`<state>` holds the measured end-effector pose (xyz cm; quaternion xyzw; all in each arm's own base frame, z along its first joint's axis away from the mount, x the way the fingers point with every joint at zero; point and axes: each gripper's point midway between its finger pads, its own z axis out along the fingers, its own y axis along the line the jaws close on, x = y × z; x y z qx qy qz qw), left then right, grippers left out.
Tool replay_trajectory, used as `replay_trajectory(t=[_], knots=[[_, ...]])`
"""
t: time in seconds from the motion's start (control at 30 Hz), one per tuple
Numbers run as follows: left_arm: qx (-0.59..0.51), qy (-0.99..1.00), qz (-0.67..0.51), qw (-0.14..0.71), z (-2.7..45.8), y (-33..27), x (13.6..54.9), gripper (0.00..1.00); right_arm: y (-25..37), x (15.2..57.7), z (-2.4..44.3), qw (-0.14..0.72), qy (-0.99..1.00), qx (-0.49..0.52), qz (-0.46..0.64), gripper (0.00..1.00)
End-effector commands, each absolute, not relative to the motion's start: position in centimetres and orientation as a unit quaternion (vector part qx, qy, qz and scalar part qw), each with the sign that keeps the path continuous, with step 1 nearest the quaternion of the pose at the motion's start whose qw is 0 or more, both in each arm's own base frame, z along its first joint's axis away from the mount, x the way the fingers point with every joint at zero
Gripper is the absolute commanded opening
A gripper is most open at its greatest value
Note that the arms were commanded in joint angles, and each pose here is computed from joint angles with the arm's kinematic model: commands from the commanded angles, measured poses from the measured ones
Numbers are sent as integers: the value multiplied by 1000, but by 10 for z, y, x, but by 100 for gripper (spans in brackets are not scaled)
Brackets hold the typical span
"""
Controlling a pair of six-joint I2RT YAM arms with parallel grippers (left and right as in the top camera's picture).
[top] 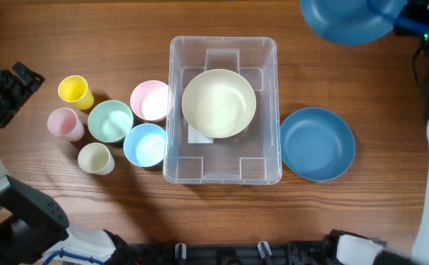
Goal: Pack container
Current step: 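Lift the upper teal bowl and stack it onto the cream bowl in the bin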
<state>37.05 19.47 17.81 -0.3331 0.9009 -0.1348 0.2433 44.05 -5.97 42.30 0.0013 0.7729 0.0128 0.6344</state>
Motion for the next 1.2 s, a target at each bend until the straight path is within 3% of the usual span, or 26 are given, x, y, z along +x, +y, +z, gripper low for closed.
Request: replay_trajectory(t=[0.0,0.17,0.37,0.7,0.73,0.77,0.8,0.83,1.0,1.17], knots=[[-355,892,-143,240,177,193,371,100,10,442,399,598,793,-68,93,4],[-357,892,-143,238,177,192,370,100,94,442,332,499,843,-144,139,4],[-356,892,-143,238,177,192,370,100,131,445,231,363,912,-147,124,4],[-356,892,-143,238,177,192,370,100,188,448,157,286,924,-196,162,4],[-356,892,-143,238,177,192,370,100,191,447,154,284,924,-199,162,5],[-356,892,-143,238,177,192,370,100,194,448,152,284,923,-202,163,13],[-356,892,-143,238,177,192,370,100,196,449,152,287,922,-203,164,38],[-356,892,-143,238,177,192,370,100,198,452,155,295,918,-206,165,50],[-356,892,-143,238,176,192,370,100,179,469,197,360,905,-192,118,54],[-356,892,-143,238,176,192,370,100,97,459,255,380,917,-115,38,54]])
